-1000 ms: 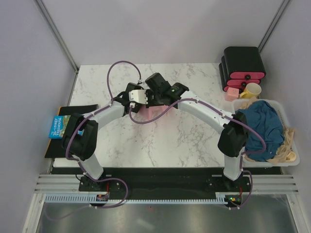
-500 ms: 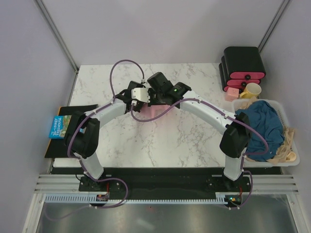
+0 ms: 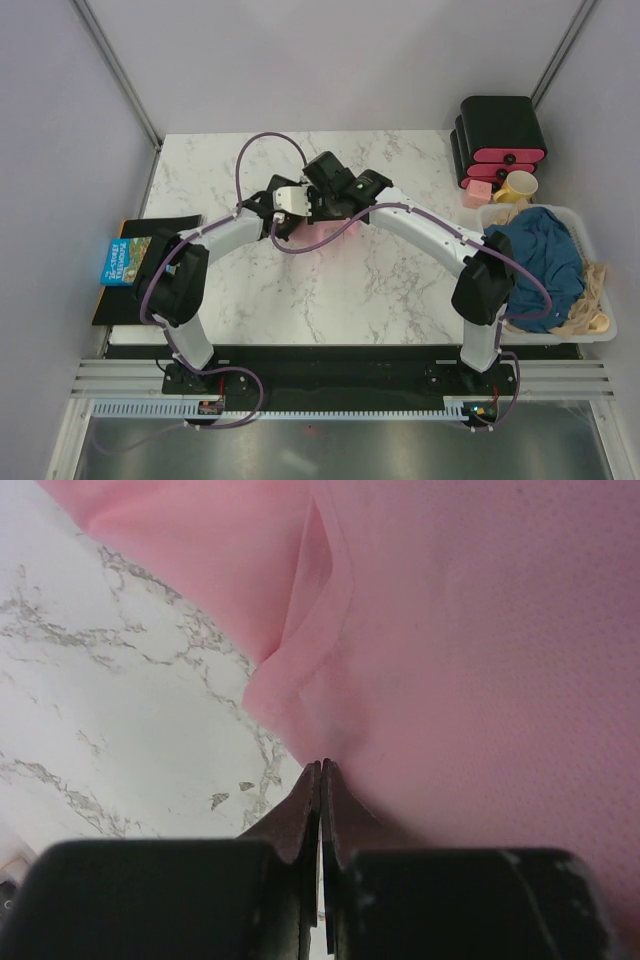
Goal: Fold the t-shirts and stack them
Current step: Fold the long partially folded tshirt into a neat square
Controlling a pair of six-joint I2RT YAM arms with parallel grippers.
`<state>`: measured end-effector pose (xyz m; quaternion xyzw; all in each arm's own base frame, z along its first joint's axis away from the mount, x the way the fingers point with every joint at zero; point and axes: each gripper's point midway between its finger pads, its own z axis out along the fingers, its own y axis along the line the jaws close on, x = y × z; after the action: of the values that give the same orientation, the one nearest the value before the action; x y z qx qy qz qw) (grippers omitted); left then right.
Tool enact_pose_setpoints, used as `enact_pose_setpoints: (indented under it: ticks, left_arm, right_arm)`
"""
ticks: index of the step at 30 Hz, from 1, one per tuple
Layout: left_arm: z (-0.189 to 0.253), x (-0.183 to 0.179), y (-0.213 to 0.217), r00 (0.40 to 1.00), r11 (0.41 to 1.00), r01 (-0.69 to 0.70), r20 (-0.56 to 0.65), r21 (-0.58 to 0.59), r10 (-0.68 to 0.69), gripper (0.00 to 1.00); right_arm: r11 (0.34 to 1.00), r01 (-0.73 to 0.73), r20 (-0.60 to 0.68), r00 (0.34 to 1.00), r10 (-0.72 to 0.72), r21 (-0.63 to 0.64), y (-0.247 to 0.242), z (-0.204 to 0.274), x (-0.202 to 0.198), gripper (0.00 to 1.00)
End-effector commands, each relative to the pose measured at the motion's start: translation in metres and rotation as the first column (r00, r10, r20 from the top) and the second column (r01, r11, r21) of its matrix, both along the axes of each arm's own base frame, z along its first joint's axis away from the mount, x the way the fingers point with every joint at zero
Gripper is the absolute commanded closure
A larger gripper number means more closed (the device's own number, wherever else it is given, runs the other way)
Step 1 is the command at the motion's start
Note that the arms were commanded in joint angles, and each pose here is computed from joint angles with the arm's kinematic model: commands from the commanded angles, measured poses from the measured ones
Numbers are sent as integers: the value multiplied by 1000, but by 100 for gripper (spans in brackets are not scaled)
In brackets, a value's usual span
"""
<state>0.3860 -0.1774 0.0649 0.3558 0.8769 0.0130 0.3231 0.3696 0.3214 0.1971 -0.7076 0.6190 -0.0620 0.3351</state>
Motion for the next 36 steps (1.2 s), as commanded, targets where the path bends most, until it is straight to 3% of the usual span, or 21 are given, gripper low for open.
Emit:
enact_pose_setpoints:
  ticks: [1,12,25,36]
  left_arm:
    - [6,-23,-27,981,980,192,29,58,-194,98]
    - [7,-21,-19,964,957,241,74,159,-255,96]
    - [33,-12,-18,935,949,261,199,179,-295,98]
    - [37,-17,-17,914,929,310,207,204,-350,98]
  right_arm:
    - [998,57,61,996,-60,40,18,3,18,100]
    - [998,46,72,996,-50,45,25,4,22,100]
    - [998,59,46,997,-57,-34,12,-25,20,100]
    - [997,68,37,997,-67,-31,15,-27,21,100]
